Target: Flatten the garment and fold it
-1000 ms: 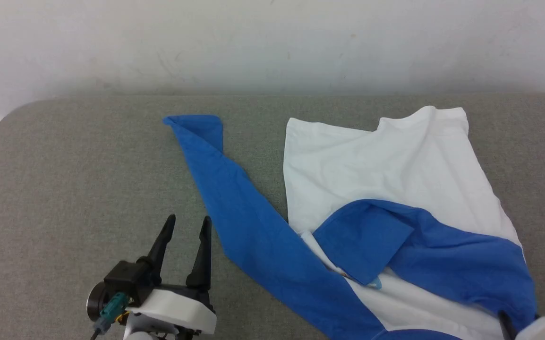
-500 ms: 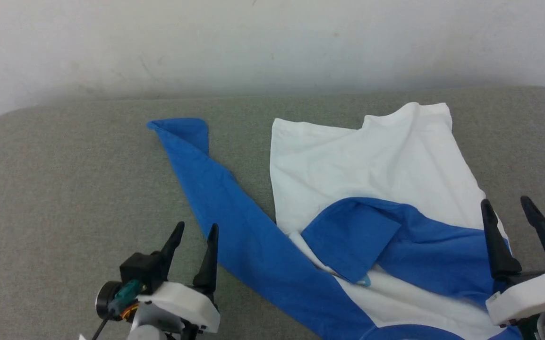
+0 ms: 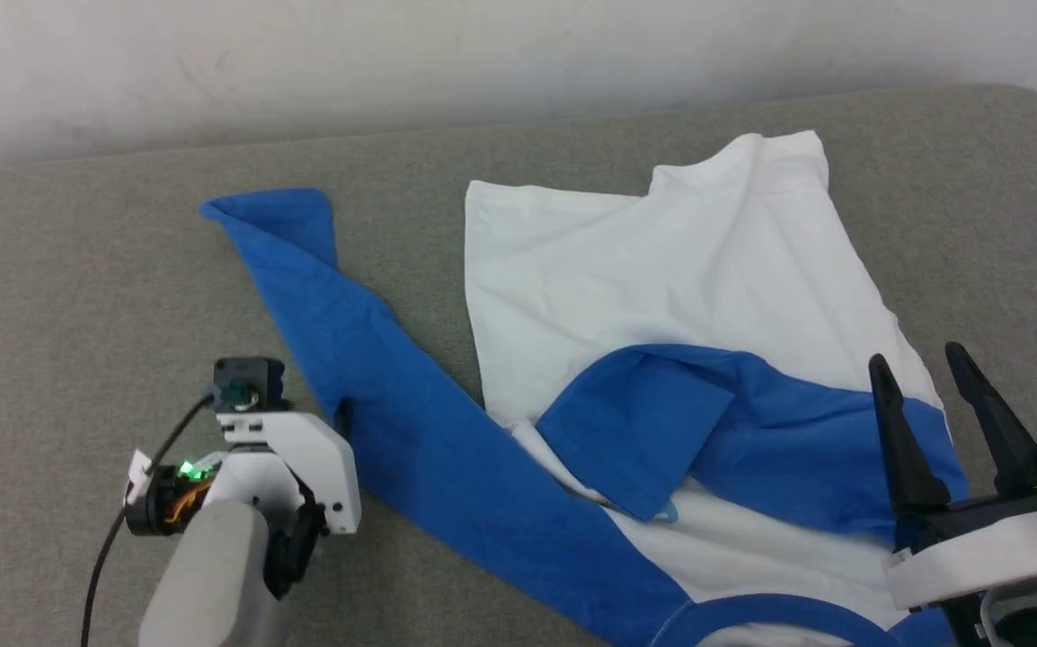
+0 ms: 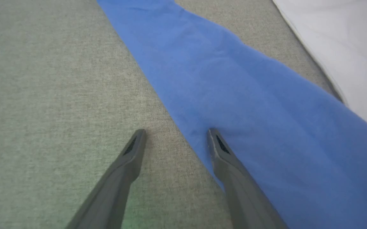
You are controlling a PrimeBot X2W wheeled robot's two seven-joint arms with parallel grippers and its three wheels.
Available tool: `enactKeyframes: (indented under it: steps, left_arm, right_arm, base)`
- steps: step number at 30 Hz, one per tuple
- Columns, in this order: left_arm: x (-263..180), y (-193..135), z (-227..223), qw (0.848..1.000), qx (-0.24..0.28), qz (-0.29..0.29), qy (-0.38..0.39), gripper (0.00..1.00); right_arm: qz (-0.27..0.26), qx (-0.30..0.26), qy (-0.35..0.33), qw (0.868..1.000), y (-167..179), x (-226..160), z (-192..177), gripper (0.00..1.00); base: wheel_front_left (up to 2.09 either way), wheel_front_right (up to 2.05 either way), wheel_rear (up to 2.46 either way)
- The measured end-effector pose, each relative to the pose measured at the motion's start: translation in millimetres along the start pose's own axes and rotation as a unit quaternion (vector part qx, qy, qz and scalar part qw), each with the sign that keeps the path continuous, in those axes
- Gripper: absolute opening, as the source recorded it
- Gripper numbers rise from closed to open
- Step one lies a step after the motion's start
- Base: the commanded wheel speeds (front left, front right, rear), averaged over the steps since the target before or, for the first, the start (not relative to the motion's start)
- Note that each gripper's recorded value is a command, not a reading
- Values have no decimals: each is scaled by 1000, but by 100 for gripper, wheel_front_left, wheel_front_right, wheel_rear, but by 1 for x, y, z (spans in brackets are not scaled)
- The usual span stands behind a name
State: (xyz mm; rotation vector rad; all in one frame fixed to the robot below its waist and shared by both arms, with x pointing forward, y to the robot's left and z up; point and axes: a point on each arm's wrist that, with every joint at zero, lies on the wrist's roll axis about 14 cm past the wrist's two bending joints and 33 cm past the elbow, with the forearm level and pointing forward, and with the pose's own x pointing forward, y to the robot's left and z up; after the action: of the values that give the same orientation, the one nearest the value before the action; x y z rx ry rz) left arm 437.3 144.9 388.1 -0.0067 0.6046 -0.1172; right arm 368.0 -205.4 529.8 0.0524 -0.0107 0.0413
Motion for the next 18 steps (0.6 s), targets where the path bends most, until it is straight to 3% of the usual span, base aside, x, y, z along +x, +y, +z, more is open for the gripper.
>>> enactKeyframes:
  steps: [5,6,7,10,18]
  left_arm:
    - [10,-7,-7,999,4,-20,51,100]
    - [11,-8,-9,998,3,-25,59,64]
    - [11,-9,-10,998,1,-28,65,0]
    - [10,-10,-4,998,-8,-34,55,0]
    - [-11,-6,19,995,-65,-15,-67,0]
  right_arm:
    - [-10,1,13,1000,-5,0,-11,100]
    - [-11,1,16,1000,-6,0,-14,100]
    - [-12,2,17,1000,-6,0,-16,100]
    - [-12,4,20,1000,-6,1,-19,100]
    - [-11,3,10,1000,-6,0,-13,100]
  base:
    - [0,0,0]
    - [0,0,0]
    - [0,0,0]
    - [0,0,0]
    - [0,0,0]
